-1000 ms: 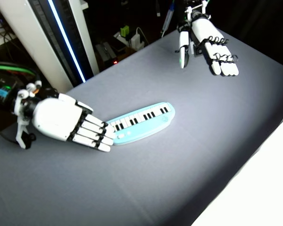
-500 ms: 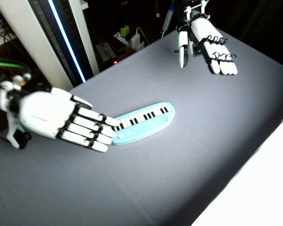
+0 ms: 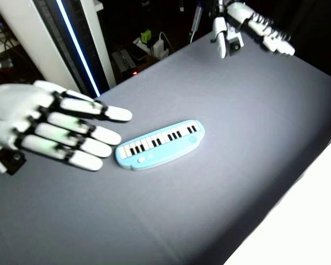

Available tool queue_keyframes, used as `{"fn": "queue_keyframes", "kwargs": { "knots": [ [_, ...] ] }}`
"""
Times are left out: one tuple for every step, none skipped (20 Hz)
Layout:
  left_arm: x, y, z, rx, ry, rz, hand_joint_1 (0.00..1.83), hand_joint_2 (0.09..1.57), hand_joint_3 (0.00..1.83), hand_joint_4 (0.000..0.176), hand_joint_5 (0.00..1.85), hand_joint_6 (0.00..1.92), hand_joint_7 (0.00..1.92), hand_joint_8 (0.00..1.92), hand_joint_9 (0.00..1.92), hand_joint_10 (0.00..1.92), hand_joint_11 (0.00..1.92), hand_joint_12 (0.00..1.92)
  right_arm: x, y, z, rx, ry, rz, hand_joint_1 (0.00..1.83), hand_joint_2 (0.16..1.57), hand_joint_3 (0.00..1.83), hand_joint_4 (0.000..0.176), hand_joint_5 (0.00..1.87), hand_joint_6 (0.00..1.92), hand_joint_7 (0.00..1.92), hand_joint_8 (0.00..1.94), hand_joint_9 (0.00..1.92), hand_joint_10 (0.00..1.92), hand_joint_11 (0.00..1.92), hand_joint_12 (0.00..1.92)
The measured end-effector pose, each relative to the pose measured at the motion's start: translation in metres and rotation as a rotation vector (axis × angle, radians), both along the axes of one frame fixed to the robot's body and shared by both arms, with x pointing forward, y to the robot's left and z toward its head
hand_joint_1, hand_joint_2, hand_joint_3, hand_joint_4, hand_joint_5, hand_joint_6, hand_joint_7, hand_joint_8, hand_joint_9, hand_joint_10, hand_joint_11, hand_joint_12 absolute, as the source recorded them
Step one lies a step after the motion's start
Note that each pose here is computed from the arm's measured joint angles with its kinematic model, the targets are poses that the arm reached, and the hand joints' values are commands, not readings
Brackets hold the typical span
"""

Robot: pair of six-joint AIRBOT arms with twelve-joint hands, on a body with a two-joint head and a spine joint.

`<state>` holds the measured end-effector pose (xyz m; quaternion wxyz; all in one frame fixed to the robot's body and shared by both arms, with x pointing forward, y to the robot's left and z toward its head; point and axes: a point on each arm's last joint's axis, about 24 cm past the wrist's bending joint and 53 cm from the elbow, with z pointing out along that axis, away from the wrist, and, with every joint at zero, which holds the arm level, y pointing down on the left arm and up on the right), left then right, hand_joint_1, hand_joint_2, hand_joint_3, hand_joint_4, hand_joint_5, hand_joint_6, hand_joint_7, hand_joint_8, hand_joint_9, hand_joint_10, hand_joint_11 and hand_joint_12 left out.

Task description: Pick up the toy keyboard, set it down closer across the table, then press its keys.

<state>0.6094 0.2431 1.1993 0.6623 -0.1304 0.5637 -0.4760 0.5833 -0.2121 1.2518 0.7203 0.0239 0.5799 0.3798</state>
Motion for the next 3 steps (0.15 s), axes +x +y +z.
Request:
{"fn": "queue_keyframes", "kwargs": {
  "knots": [
    [-0.003, 0.004, 0.006, -0.010, -0.025, 0.013, 0.33, 1.40, 0.01, 0.091, 0.00, 0.00, 0.00, 0.00, 0.00, 0.00, 0.00, 0.00, -0.003, -0.001, 0.006, 0.008, -0.021, -0.001, 0.08, 1.40, 0.00, 0.093, 0.00, 0.00, 0.00, 0.00, 0.00, 0.00, 0.00, 0.00],
    [-0.007, 0.010, 0.014, -0.022, -0.060, 0.026, 0.37, 1.42, 0.01, 0.082, 0.00, 0.00, 0.00, 0.00, 0.00, 0.00, 0.00, 0.00, -0.007, -0.003, 0.014, 0.027, -0.049, -0.002, 0.08, 1.39, 0.00, 0.073, 0.00, 0.00, 0.00, 0.00, 0.00, 0.00, 0.00, 0.00],
    [-0.009, 0.015, 0.018, -0.035, -0.070, 0.042, 0.40, 1.46, 0.02, 0.093, 0.00, 0.00, 0.00, 0.00, 0.00, 0.00, 0.00, 0.00, -0.011, -0.005, 0.022, 0.036, -0.081, 0.000, 0.07, 1.41, 0.00, 0.017, 0.00, 0.00, 0.00, 0.00, 0.00, 0.00, 0.00, 0.00]
  ]
}}
